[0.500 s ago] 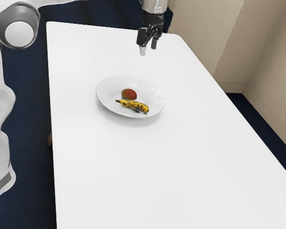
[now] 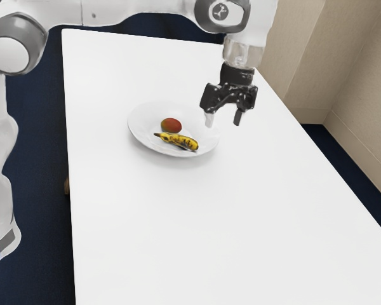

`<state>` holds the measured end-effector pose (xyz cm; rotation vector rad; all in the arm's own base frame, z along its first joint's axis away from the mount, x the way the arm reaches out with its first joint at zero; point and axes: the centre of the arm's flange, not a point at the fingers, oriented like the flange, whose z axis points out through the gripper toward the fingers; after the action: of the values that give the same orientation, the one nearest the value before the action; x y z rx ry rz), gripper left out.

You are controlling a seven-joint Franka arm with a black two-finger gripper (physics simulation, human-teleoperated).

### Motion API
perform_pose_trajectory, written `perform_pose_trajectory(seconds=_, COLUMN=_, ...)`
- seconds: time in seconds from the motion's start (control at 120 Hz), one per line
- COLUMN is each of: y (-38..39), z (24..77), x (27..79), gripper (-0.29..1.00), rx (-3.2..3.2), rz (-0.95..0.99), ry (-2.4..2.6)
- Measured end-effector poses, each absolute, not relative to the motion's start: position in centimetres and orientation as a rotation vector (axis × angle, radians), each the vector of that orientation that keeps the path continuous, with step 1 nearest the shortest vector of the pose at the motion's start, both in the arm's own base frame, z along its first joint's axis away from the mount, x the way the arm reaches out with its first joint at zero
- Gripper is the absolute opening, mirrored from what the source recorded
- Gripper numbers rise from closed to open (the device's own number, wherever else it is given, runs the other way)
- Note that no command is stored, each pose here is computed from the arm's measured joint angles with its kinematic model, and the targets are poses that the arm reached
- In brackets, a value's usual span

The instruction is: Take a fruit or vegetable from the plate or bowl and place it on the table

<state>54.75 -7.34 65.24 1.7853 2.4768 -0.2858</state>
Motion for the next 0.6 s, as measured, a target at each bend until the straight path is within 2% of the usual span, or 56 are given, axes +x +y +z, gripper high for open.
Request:
perform_pose_trajectory(seconds=0.05, y=-11.0, z=63.8, x=54.8, gripper=0.70, rx=1.998, rz=-0.325, ry=2.324)
perform_pose_trajectory(seconds=0.1, y=-11.1, z=63.3, x=55.0, gripper=0.70, rx=2.121, rz=-0.339, ry=2.207)
perform_pose_trajectory(seconds=0.233, y=1.3, z=61.9, x=56.4, gripper=0.70, rx=2.221, rz=-0.226, ry=2.205)
perform_pose_trajectory(seconds=0.358, y=8.3, z=60.3, x=49.9, gripper=0.70, rx=2.304, rz=-0.263, ry=2.170)
perform_pose_trajectory(seconds=0.492, y=5.8, z=60.8, x=49.0, gripper=0.70, rx=2.676, rz=-0.114, ry=1.726)
perform_pose_trajectory(seconds=0.6, y=5.9, z=59.3, x=50.4, gripper=0.70, rx=2.865, rz=-0.092, ry=1.356)
